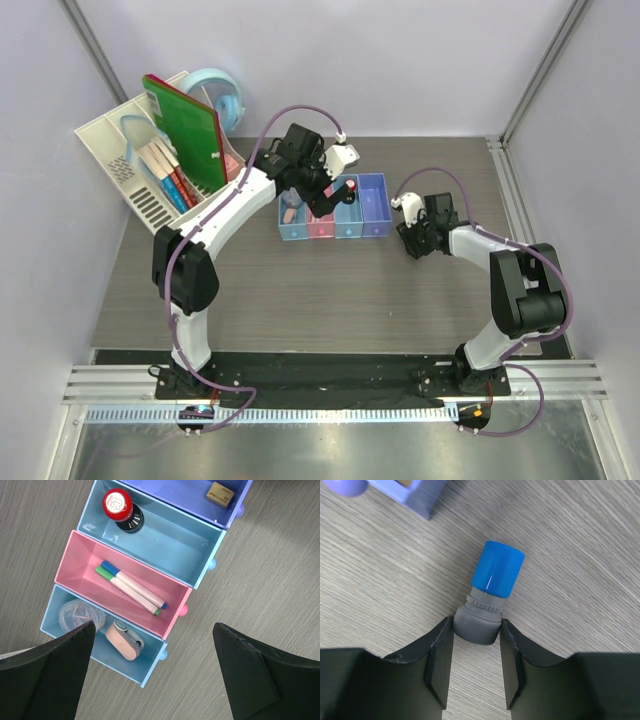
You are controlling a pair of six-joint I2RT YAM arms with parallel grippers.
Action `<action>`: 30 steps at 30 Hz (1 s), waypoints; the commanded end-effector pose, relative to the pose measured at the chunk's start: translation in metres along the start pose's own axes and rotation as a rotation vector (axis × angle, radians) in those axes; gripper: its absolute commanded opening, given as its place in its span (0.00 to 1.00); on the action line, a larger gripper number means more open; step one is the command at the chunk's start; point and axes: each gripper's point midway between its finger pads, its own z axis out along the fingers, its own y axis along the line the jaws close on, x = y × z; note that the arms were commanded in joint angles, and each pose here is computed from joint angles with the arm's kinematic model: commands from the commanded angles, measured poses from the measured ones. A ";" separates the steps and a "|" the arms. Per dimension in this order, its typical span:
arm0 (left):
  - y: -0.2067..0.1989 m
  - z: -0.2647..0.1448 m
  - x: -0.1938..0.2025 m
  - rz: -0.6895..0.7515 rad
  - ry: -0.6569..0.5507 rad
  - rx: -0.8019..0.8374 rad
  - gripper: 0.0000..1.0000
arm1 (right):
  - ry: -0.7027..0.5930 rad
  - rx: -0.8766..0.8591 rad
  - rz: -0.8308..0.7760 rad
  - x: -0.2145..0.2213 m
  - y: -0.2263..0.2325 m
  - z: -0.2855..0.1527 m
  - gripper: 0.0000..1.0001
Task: Sort the stationery into containers
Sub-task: Pick up the stationery from the center of the board.
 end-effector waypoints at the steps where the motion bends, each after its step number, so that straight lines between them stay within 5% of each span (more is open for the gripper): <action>1: -0.001 -0.014 -0.014 -0.013 -0.049 0.011 1.00 | -0.050 0.103 -0.045 -0.014 -0.020 -0.014 0.35; 7: -0.014 0.000 -0.013 -0.083 -0.031 0.140 1.00 | -0.106 0.201 -0.163 -0.023 -0.032 -0.051 0.34; 18: -0.067 0.006 -0.035 -0.213 -0.113 0.637 1.00 | -0.215 0.278 -0.387 -0.046 -0.022 -0.128 0.34; 30: -0.075 0.008 -0.061 -0.275 -0.225 0.765 1.00 | -0.359 0.158 -0.455 -0.104 0.025 -0.166 0.34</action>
